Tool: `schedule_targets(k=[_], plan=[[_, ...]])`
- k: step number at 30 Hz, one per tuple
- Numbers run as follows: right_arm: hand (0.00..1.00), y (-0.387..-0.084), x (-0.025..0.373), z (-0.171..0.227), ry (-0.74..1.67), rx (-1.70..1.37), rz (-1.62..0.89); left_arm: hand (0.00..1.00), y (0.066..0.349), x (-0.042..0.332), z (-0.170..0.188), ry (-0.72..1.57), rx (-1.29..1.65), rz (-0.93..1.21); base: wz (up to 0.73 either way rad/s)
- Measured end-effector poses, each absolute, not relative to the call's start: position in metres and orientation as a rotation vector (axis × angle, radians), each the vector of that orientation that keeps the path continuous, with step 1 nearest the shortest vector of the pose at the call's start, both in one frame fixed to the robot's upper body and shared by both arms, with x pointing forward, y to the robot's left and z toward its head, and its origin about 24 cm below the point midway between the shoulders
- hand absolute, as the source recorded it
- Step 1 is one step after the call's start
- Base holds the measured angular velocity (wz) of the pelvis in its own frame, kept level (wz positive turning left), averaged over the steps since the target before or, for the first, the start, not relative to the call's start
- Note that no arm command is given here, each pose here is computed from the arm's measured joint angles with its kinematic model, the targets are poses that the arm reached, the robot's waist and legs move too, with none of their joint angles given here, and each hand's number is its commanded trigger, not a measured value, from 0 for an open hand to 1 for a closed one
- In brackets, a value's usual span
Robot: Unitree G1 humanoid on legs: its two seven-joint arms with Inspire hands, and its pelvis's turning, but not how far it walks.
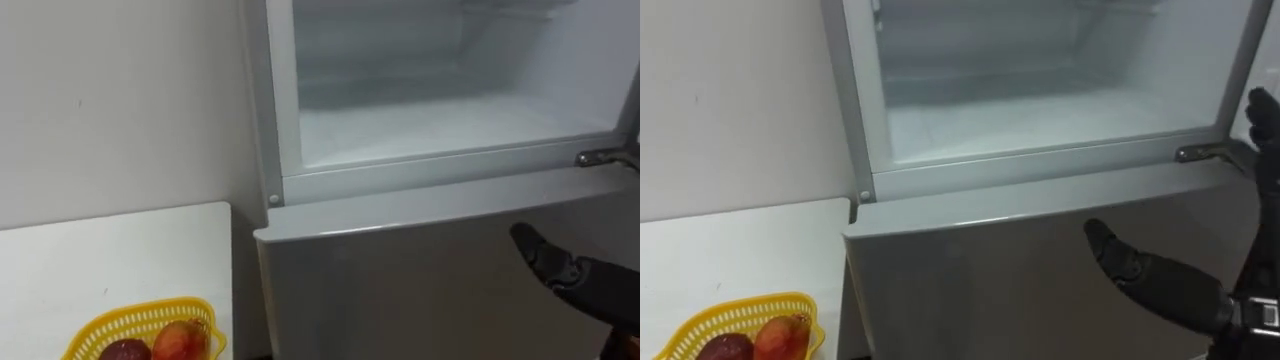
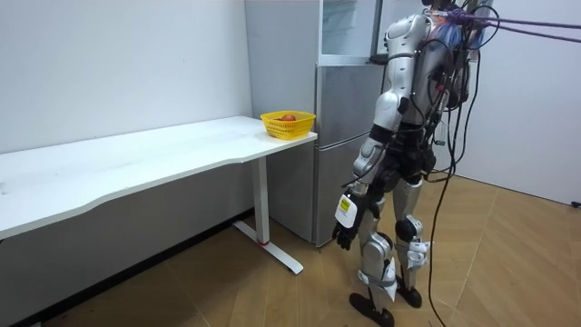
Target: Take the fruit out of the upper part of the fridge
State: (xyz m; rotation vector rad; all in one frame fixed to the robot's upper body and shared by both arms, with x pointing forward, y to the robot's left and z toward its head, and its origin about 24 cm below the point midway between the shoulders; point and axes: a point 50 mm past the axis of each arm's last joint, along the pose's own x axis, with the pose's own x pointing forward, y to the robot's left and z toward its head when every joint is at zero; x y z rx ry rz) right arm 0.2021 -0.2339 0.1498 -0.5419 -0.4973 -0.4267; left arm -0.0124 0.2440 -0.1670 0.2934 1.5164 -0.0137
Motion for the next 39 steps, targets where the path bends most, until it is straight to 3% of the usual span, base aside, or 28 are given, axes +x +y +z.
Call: schedule_targets(k=[15, 25, 39], plan=[[0.0, -0.226, 0.213, 0.093, -0.227, -0.452, -0.205, 0.0, 0.244, -0.008, -0.167, 1.506, 0.313, -0.03, 0.01], [0.0, -0.232, 0.189, 0.035, 0.049, -0.179, -0.286, 0.0, 0.239, -0.012, -0.168, 1.511, 0.311, -0.02, 0.01], [0.0, -0.222, 0.158, -0.05, 0.414, -0.203, -0.296, 0.0, 0.228, -0.007, -0.17, 1.487, 0.307, -0.034, 0.0]])
